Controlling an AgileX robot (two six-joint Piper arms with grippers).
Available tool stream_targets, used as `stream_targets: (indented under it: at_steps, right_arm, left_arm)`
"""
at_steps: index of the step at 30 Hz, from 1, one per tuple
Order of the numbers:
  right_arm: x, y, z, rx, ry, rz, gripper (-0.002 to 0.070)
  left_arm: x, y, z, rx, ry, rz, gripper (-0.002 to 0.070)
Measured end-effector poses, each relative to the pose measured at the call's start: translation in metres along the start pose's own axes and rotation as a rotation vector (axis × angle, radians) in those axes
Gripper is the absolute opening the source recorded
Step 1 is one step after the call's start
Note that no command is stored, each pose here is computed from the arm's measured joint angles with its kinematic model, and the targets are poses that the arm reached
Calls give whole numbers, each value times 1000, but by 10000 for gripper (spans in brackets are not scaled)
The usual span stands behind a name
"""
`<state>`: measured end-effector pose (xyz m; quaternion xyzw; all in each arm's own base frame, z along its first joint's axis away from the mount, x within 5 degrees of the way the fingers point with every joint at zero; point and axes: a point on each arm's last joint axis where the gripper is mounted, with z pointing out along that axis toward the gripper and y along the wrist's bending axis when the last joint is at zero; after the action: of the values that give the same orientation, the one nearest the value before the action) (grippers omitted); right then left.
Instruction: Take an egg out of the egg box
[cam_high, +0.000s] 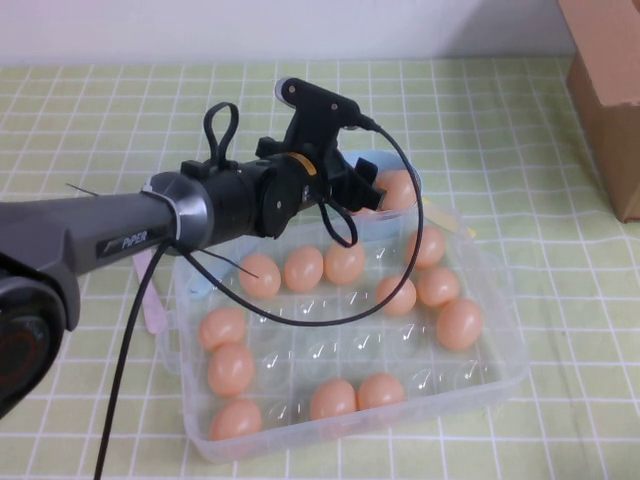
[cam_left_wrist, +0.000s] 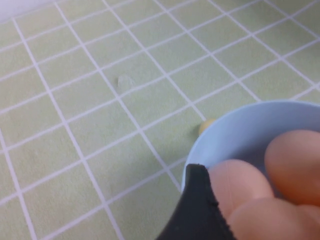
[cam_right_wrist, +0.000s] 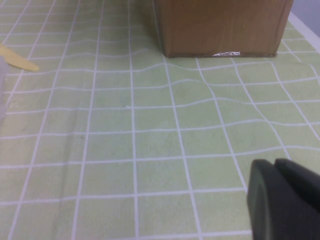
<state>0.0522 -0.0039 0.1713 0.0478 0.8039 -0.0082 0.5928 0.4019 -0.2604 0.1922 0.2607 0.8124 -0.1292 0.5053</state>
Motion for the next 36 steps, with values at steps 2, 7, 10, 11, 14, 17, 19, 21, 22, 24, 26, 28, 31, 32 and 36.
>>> stream_targets:
  at_steps: [2,7,10,11,14,17,19,21,22,24,26,28,31,32,36]
  right_arm:
    - [0,0,0,0,0,0,-17]
    - [0,0,0,0,0,0,-17]
    - [0,0,0,0,0,0,-17]
    - [0,0,0,0,0,0,-17]
    - [0,0,0,0,0,0,-17]
    - [0,0,0,0,0,0,-17]
    - [0,0,0,0,0,0,-17]
    - [0,0,0,0,0,0,-17]
    - [0,0,0,0,0,0,-17]
    - [0,0,0,0,0,0,-17]
    - [0,0,0,0,0,0,-17]
    - [0,0,0,0,0,0,-17]
    - [0,0,0,0,0,0,-17]
    - [0,0,0,0,0,0,-17]
    - [0,0,0,0,0,0,-17]
  left_arm:
    - [-6,0,-2,1,-14,9,472]
    - [-18,1,-9,2,-42,32,472]
    - [-23,0,-12,3,-54,42,472]
    - [-26,-1,-15,5,-60,47,472]
    - [-37,-1,-25,8,-75,81,472]
    - [-55,-2,-44,12,-98,112,456]
    - [-64,-2,-58,11,-116,128,400]
    - [-68,-1,-70,9,-130,135,336]
    - [-69,-1,-76,8,-136,137,298]
    - [-66,0,-112,-3,-204,140,92]
    - [-59,0,-137,-10,-245,141,42]
    - [-52,1,-164,-15,-282,138,18]
    - [-46,1,-198,-19,-311,134,4]
    - [-43,1,-211,-20,-321,133,2]
    - [-30,2,-259,-24,-357,111,0]
